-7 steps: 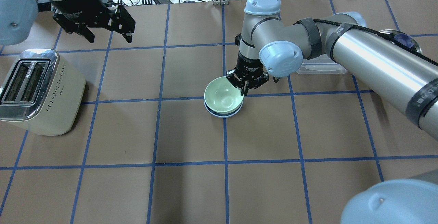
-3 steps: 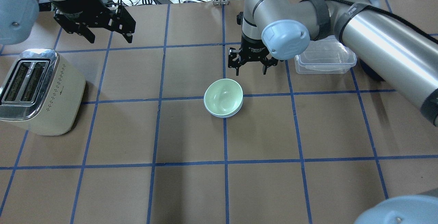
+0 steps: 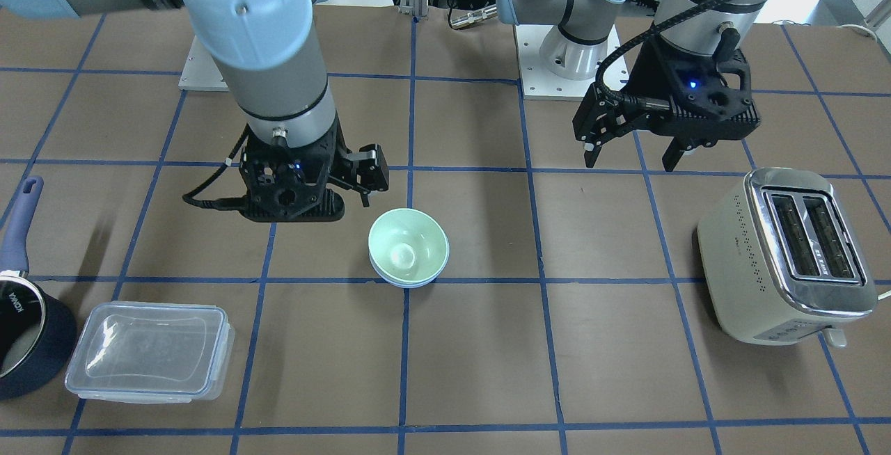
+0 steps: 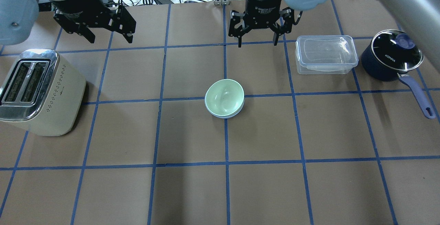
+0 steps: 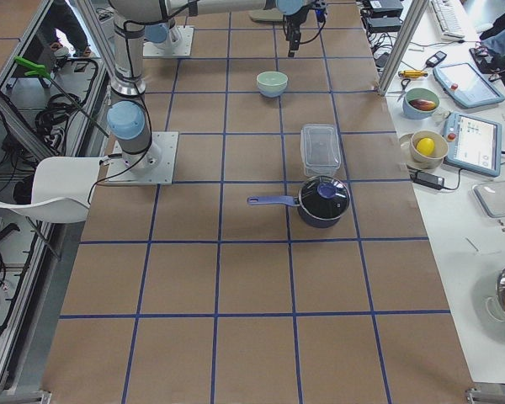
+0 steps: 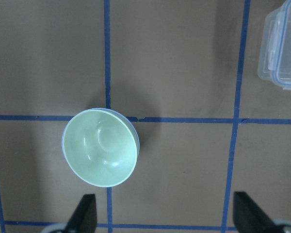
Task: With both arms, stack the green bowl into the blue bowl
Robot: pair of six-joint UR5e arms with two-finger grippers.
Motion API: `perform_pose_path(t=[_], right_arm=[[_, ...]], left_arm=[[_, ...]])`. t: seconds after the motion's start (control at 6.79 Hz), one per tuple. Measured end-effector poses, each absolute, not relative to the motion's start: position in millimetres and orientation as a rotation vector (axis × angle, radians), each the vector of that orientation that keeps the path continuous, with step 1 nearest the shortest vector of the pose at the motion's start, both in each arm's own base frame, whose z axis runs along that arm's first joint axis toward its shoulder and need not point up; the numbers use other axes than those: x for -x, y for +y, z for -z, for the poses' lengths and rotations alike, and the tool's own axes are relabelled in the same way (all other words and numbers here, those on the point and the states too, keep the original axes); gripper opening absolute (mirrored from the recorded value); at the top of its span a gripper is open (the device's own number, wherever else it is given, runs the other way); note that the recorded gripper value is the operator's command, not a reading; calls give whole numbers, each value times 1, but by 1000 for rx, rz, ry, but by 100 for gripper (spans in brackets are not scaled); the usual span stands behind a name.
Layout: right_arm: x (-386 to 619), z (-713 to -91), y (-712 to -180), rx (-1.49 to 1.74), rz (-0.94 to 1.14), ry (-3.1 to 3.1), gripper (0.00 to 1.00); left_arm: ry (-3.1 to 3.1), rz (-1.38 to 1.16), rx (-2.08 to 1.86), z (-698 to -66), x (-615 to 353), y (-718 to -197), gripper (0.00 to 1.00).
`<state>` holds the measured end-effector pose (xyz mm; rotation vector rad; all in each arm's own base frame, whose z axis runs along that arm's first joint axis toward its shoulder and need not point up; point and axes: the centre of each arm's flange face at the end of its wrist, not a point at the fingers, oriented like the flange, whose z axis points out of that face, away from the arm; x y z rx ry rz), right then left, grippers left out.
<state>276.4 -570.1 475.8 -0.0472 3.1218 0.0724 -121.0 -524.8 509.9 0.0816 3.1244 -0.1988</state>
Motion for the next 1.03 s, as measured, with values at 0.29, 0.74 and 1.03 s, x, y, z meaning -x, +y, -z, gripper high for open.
perform_pose_path(t=[0.29, 0.74, 1.03], right_arm=[[-262, -505, -543, 160, -55, 3115, 100], [-246, -507, -499, 198, 64, 3104, 100], [-235, -508, -502, 171, 111, 3107, 100]], left_arm=[[3123, 201, -80, -511, 121, -524, 100], [3121, 189, -74, -511, 120, -522, 100], [3117, 185, -73, -511, 120, -522, 100]])
